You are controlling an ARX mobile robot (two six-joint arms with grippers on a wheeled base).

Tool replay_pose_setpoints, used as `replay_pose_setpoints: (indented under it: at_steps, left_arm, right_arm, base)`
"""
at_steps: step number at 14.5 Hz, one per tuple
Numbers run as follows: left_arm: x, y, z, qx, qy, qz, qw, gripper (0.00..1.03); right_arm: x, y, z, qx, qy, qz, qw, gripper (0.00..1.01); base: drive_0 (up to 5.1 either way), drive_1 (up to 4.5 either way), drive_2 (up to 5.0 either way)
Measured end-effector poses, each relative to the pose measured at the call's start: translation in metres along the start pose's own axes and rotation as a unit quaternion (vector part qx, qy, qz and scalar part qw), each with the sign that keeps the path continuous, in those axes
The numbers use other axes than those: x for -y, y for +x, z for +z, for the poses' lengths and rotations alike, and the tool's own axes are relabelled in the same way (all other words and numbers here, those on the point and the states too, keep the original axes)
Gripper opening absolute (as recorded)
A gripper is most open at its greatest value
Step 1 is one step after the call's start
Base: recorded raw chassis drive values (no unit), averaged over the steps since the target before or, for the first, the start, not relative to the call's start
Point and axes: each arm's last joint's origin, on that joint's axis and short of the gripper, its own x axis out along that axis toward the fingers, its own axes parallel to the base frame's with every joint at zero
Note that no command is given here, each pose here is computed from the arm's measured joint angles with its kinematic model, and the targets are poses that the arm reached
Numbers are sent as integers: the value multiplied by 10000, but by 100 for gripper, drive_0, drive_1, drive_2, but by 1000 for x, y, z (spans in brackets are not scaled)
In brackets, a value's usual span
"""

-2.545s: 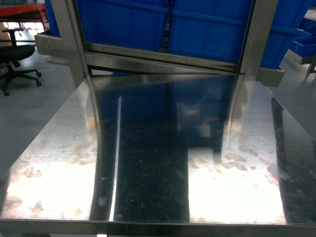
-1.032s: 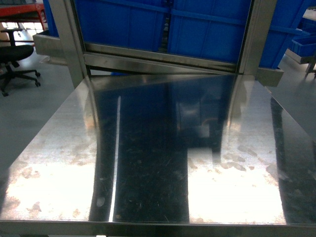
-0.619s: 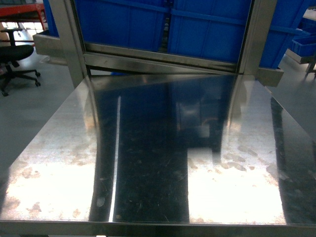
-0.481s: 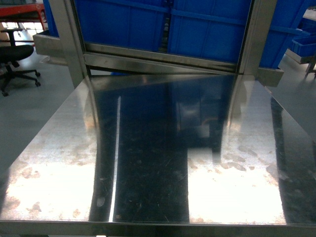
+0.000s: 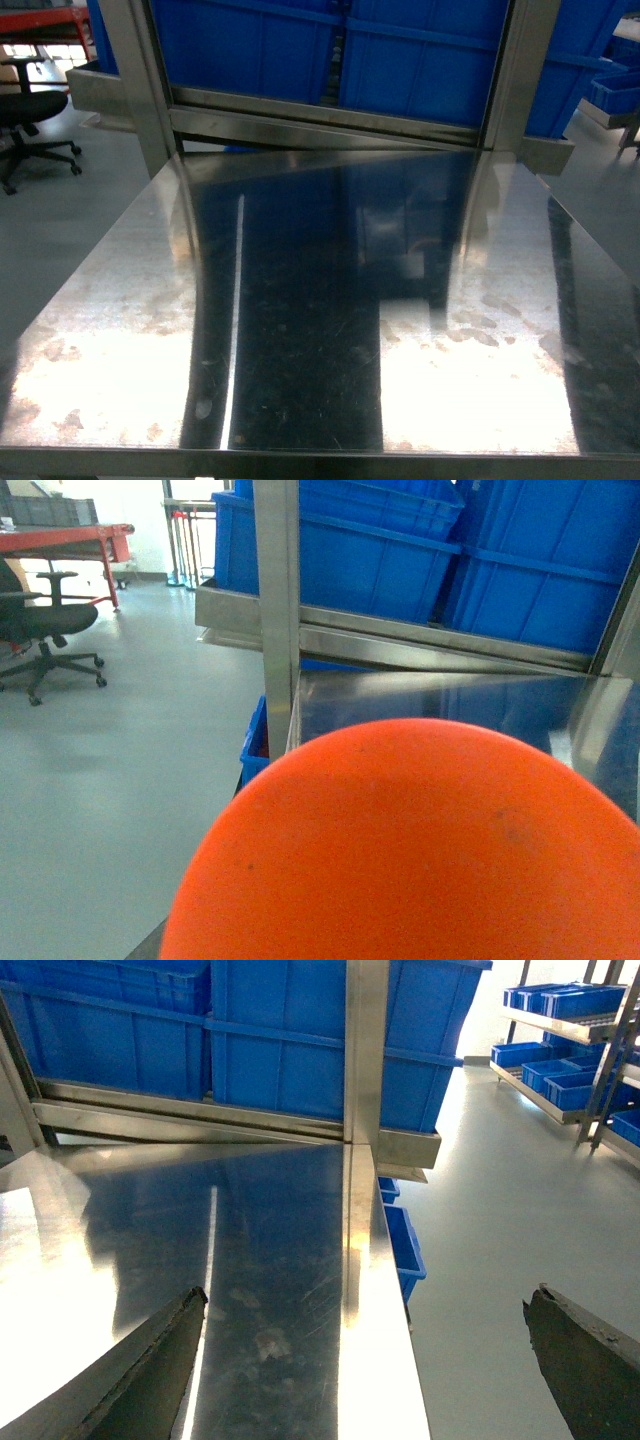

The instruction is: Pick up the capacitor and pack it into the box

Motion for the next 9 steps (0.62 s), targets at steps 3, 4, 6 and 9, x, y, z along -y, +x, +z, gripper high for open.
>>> replay_pose_setpoints:
  at_steps: [3, 4, 6, 9]
  left_arm:
    - [0, 0, -1, -34, 0, 1, 10000, 43]
    - [0, 0, -1, -32, 0, 1, 10000, 43]
    - [0, 0, -1, -34, -2, 1, 10000, 43]
    - [0, 0, -1, -32, 0, 1, 10000, 43]
  right_arm:
    - [0, 0, 0, 0, 0, 0, 10000, 98]
    - [0, 0, 0, 2, 0, 0, 10000, 98]
    - [0, 0, 0, 2, 0, 0, 10000, 98]
    - [0, 0, 0, 2, 0, 0, 10000, 98]
  base:
    - [0, 0, 0]
    - [0, 0, 0]
    - [0, 0, 0]
    - [0, 0, 0]
